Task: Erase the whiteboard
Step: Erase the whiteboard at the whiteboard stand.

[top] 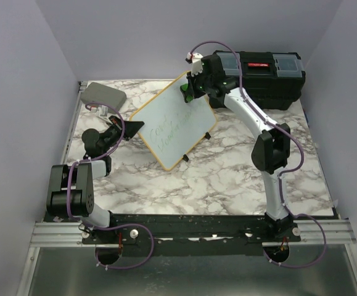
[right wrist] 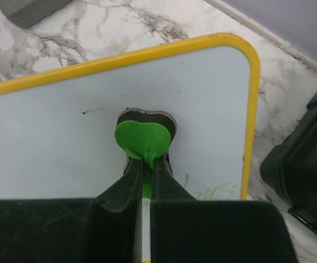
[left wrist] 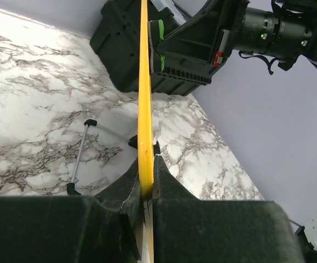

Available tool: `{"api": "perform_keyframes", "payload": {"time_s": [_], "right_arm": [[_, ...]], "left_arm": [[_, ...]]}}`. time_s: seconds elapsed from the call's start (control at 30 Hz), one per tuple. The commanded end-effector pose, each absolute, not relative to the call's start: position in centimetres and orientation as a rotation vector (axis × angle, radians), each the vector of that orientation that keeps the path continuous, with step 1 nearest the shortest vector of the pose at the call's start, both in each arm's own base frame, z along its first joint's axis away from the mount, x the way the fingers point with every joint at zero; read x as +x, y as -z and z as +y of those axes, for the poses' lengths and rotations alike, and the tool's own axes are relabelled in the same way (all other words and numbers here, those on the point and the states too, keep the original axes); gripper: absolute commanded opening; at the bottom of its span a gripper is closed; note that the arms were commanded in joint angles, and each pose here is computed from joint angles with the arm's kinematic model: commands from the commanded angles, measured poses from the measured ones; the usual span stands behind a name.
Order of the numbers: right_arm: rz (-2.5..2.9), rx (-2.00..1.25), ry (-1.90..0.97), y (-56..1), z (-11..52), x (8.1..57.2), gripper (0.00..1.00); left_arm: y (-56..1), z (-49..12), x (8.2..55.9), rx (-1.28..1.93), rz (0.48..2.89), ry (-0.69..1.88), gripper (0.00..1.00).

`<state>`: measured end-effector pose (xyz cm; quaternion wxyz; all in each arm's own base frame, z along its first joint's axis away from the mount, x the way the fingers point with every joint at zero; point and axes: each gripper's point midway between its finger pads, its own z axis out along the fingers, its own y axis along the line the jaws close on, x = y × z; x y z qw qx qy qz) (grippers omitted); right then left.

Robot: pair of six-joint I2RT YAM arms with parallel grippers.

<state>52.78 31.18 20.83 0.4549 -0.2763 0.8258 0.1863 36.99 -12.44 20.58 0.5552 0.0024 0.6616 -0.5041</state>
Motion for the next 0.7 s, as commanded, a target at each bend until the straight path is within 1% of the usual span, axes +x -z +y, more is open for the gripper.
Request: {"api": "perform_keyframes", "payload": {"time_s": [0.0, 0.07, 0.2, 0.3, 0.37, 0.53, 0.67], "right_arm": [[2.096, -0.604, -0.346, -18.6, 28.4, 54.0, 0.01], [2.089, -0.687, -0.445, -18.5, 29.3, 52.8, 0.01], [2.040, -0.930, -0.705, -18.5, 31.9, 48.9, 0.01], [2.032, -0.976, -0.756, -18.2, 32.3, 48.0, 0.01], [2.040, -0.958, -0.733, -18.1, 32.1, 48.3, 0.01], [2.099, -0.645, -0.453, -18.4, 28.7, 53.0, 0.01], [2.099, -0.520, -0.347, -19.0, 26.7, 54.8, 0.01]], "left_arm": [[-20.6, -13.9, 35.7, 0.147, 1.562, 1.220, 0.00], [-20.7, -13.9, 35.6, 0.146, 1.562, 1.221, 0.00], [-20.7, -13.9, 35.7, 0.147, 1.561, 1.221, 0.00], [-20.7, -13.9, 35.6, 0.146, 1.561, 1.222, 0.00], [-20.8, -13.9, 35.6, 0.149, 1.558, 1.220, 0.00], [-20.8, -13.9, 35.6, 0.148, 1.558, 1.222, 0.00], [-20.8, -13.9, 35.6, 0.148, 1.557, 1.221, 0.00]]}}
